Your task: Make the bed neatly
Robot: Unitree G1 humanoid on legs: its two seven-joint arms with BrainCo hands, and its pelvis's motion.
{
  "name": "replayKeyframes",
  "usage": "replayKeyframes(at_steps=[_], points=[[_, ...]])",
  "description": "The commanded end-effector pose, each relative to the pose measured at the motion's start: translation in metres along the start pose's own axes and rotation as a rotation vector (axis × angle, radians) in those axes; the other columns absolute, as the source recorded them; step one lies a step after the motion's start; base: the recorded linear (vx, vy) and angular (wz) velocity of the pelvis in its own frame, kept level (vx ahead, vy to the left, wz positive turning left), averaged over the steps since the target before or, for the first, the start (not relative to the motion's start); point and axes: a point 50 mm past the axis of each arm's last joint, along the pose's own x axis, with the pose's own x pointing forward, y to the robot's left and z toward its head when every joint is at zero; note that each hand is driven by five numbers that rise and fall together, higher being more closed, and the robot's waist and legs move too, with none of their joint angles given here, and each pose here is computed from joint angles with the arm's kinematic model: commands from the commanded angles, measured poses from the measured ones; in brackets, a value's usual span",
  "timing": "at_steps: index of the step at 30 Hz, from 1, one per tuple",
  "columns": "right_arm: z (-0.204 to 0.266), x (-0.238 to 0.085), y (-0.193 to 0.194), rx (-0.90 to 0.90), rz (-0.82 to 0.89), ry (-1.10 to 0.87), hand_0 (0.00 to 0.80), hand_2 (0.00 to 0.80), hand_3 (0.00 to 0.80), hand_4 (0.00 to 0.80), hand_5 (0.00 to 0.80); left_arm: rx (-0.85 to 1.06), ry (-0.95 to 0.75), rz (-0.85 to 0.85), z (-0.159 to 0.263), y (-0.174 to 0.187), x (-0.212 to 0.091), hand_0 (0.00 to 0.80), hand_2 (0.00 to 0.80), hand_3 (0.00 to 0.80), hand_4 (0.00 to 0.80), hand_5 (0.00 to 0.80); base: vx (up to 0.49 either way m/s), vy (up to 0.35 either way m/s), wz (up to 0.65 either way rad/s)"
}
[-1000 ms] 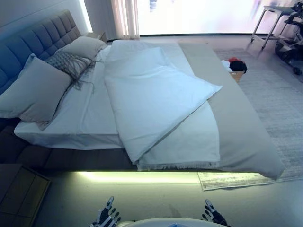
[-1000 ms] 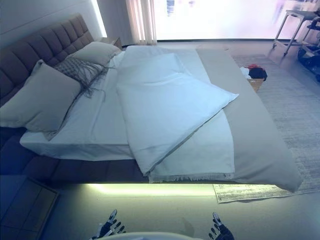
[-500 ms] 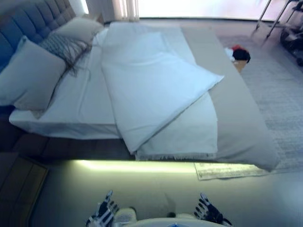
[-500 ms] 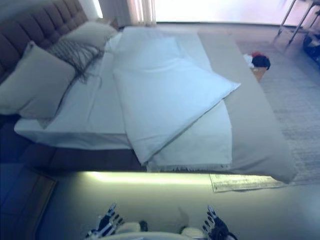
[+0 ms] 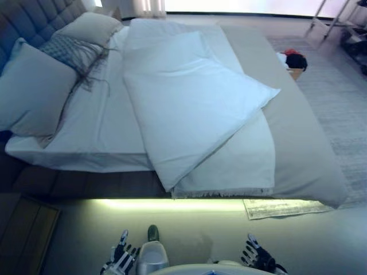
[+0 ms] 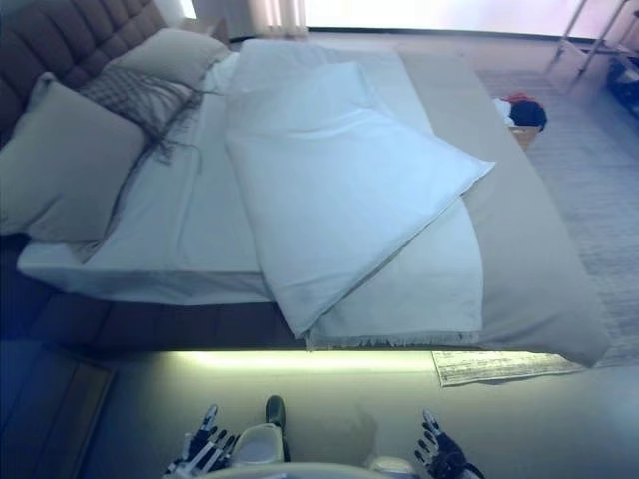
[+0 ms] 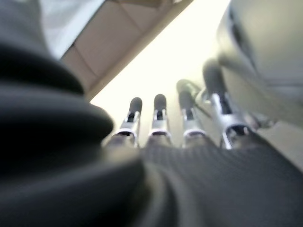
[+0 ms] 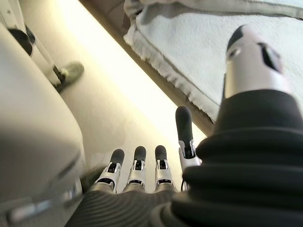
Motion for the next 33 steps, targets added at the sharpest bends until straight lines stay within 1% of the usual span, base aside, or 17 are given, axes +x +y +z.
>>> replayKeyframes(at_steps=[1,4,6,8,11,13,15,18,21,24,28,33], points=[[0.027,0.0,0.0,0.028,-0.001,-0.107,0.0,0.0,0.0,0.0,0.0,0.088,0.072,-0.038,-0.013,-0.009,0.001,0.0,0.0,0.0,0.0,0.0,0.364,0.347,0.15],[0.027,-0.002,-0.008,0.024,-0.056,-0.1,0.0,0.0,0.0,0.0,0.0,0.161,0.044,-0.075,0.0,-0.021,0.005,0.0,0.0,0.0,0.0,0.0,0.389,0.333,0.28],[0.027,-0.004,-0.014,0.041,-0.079,-0.106,0.0,0.0,0.0,0.0,0.0,0.18,0.02,-0.091,0.012,-0.028,0.006,0.0,0.0,0.0,0.0,0.0,0.343,0.132,0.39],[0.031,-0.004,-0.014,0.033,-0.055,-0.119,0.0,0.0,0.0,0.0,0.0,0.179,-0.003,-0.116,0.021,-0.035,0.008,0.0,0.0,0.0,0.0,0.0,0.264,-0.021,0.31],[0.049,0.001,0.002,0.024,0.002,-0.164,0.0,0.0,0.0,0.0,0.0,0.195,-0.029,-0.149,0.028,-0.045,0.009,0.0,0.0,0.0,0.0,0.0,0.097,-0.142,0.01],[0.068,0.006,0.021,0.015,0.047,-0.209,0.0,0.0,0.0,0.0,0.0,0.198,-0.053,-0.182,0.036,-0.053,0.01,0.0,0.0,0.0,0.0,0.0,0.071,-0.144,0.15],[0.069,0.008,0.027,-0.02,0.035,-0.197,0.0,0.0,0.0,0.0,0.0,0.174,-0.039,-0.164,0.027,-0.05,0.01,0.0,0.0,0.0,0.0,0.0,0.273,-0.114,0.37],[0.067,0.007,0.024,-0.06,0.017,-0.193,0.0,0.0,0.0,0.0,0.0,0.131,0.001,-0.132,0.007,-0.037,0.008,0.0,0.0,0.0,0.0,0.0,0.356,-0.065,0.49],[0.083,0.007,0.034,-0.033,0.05,-0.267,0.0,0.0,0.0,0.0,0.0,0.156,0.049,-0.143,-0.007,-0.038,0.007,0.0,0.0,0.0,0.0,0.0,0.216,0.057,0.22],[0.105,0.008,0.053,-0.007,0.116,-0.345,0.0,0.0,0.0,0.0,0.0,0.189,0.055,-0.162,-0.005,-0.049,0.009,0.0,0.0,0.0,0.0,0.0,0.028,0.098,-0.06],[0.116,0.006,0.064,0.018,0.192,-0.406,0.0,0.0,0.0,0.0,0.0,0.222,0.05,-0.151,0.002,-0.044,0.009,0.0,0.0,0.0,0.0,0.0,0.09,0.063,0.01],[0.129,0.005,0.079,0.0,0.218,-0.447,0.0,0.0,0.0,0.0,0.0,0.258,0.057,-0.144,0.005,-0.039,0.008,0.0,0.0,0.0,0.0,0.0,0.067,0.024,0.09]])
